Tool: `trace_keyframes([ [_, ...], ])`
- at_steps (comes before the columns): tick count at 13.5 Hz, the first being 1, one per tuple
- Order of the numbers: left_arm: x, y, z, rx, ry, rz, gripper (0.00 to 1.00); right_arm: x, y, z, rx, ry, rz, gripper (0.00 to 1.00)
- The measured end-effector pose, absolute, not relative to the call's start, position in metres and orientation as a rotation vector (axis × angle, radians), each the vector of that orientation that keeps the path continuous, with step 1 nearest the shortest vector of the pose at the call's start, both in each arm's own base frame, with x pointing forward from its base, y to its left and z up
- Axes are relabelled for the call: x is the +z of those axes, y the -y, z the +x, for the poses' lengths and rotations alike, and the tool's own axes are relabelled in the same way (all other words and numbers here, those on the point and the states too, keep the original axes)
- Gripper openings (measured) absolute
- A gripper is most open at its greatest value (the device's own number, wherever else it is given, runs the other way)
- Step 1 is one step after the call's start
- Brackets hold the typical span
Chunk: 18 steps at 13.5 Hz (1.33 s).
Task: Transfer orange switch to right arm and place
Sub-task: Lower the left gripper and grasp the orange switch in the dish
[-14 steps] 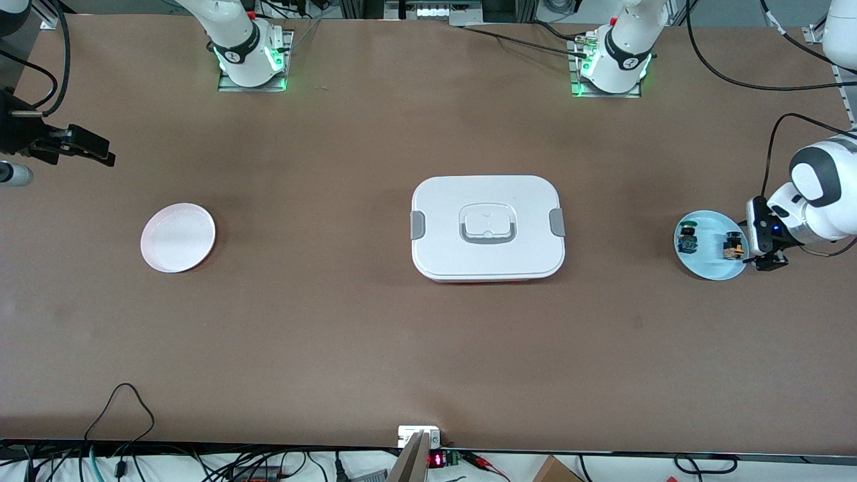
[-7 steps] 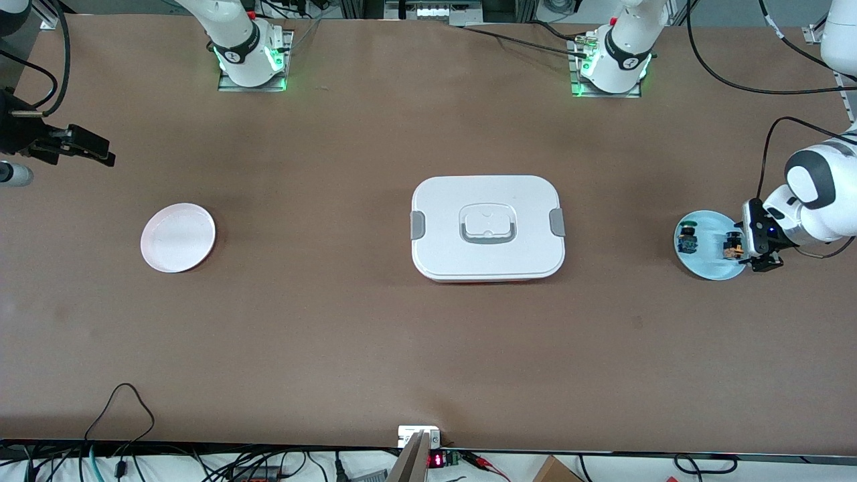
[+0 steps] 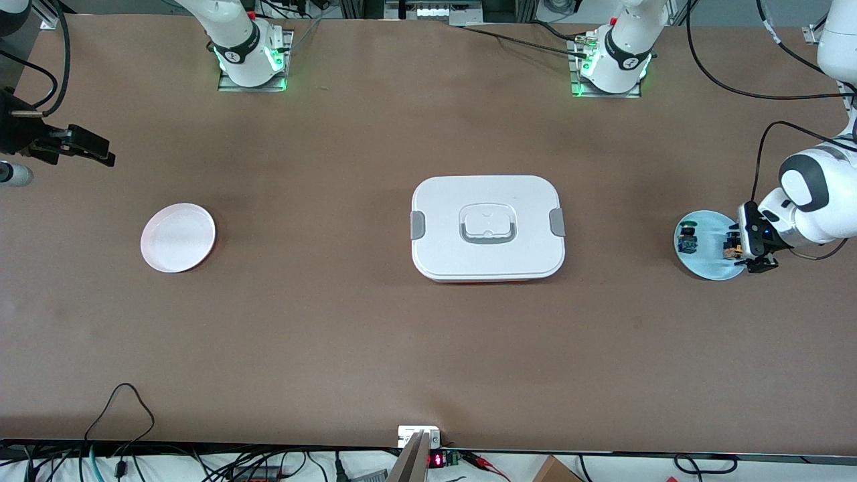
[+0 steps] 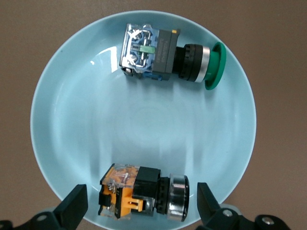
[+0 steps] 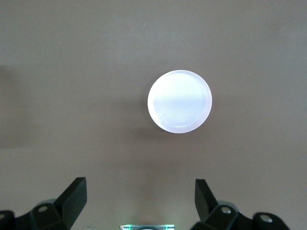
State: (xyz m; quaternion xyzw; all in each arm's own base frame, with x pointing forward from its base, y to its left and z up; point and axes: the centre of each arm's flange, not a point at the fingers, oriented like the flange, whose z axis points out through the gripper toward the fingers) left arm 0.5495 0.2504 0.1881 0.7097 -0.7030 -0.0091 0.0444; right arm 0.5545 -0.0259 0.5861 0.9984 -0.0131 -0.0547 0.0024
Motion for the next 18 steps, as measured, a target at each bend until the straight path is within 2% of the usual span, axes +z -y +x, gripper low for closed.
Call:
trace_keyframes([
  [2, 0.188, -0.253, 0.550, -0.017, 2.170, 2.165, 0.94, 0.586, 0.026, 0.554, -0.172, 0.041, 3.133, 1.00],
  [4, 0.185, -0.254, 0.549, -0.004, 2.190, 2.140, 0.74, 0.586, 0.026, 0.554, -0.172, 0.042, 3.133, 1.00],
  [5, 0.186, -0.254, 0.550, 0.002, 2.205, 2.127, 0.72, 0.586, 0.026, 0.554, -0.172, 0.043, 3.133, 1.00],
  [10, 0.186, -0.251, 0.551, 0.021, 2.212, 2.113, 0.72, 0.586, 0.027, 0.554, -0.172, 0.043, 3.133, 1.00],
  [15, 0.189, -0.263, 0.546, 0.123, 2.036, 2.164, 0.72, 0.585, 0.027, 0.555, -0.176, 0.044, 3.132, 1.00],
  [18, 0.213, -0.247, 0.565, 0.218, 1.905, 2.074, 0.72, 0.585, 0.030, 0.555, -0.175, 0.053, 3.132, 1.00],
])
